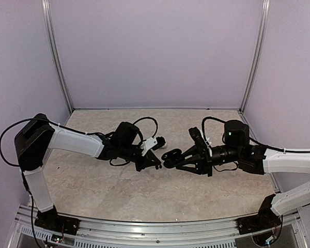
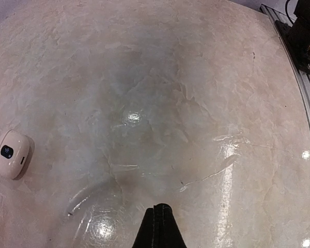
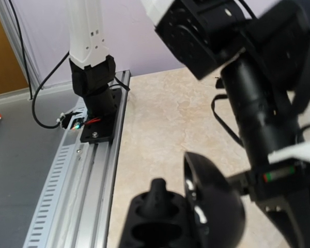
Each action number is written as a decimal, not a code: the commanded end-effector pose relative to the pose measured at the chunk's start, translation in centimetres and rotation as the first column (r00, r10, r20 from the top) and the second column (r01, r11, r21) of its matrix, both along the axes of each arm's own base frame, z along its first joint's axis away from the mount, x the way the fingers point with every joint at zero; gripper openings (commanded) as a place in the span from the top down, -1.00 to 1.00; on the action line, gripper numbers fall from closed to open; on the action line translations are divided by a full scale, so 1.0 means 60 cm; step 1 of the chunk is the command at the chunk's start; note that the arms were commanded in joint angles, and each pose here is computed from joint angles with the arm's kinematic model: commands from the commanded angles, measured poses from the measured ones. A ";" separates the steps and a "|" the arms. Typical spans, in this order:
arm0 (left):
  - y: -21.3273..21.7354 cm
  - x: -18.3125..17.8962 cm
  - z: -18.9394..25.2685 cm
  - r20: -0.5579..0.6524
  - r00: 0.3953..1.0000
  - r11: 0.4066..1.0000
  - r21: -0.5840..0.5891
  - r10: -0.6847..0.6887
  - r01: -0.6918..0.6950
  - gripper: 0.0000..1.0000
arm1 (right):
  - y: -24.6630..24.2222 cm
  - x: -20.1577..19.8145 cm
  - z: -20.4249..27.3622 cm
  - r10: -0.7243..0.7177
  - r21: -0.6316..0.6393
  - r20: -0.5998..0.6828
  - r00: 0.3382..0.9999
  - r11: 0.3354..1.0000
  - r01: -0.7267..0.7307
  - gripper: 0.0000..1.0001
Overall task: Insert the wireless bluetooth earbuds into the charging case
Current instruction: Pick up the right earbud from the center of the board, then insert the right earbud into the right side groove of the charging case.
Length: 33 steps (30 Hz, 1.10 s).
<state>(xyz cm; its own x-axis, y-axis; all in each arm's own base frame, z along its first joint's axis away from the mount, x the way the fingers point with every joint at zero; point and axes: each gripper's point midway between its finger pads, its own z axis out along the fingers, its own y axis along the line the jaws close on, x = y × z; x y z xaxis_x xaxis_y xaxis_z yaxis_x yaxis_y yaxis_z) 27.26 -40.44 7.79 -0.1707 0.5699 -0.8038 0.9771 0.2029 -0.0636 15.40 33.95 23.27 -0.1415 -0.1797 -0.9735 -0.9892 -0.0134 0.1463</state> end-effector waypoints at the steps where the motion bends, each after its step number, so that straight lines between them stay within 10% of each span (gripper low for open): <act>1: 0.004 0.009 0.058 0.038 0.998 0.994 -0.095 0.053 -0.049 1.00 | -0.006 0.007 0.010 -0.024 0.015 0.020 1.000 1.000 0.024 1.00; 18: 0.098 -0.072 0.421 0.236 0.946 0.856 -0.512 0.223 -0.074 1.00 | 0.012 -0.001 0.016 0.058 0.078 0.089 0.994 0.995 -0.065 1.00; 33: 0.007 -0.197 0.421 0.246 0.969 0.846 -0.520 0.020 0.115 1.00 | 0.031 -0.004 0.025 0.132 0.103 0.073 0.989 0.985 -0.139 1.00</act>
<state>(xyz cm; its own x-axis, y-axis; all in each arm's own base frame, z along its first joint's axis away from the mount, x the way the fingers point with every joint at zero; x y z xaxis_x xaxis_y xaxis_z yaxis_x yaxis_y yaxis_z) 16.11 -38.50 33.77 0.0747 0.0436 -0.9963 0.9806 0.1785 0.0813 15.37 35.43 22.69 -0.0936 -0.1377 -0.9860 -0.9867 -0.1196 0.1104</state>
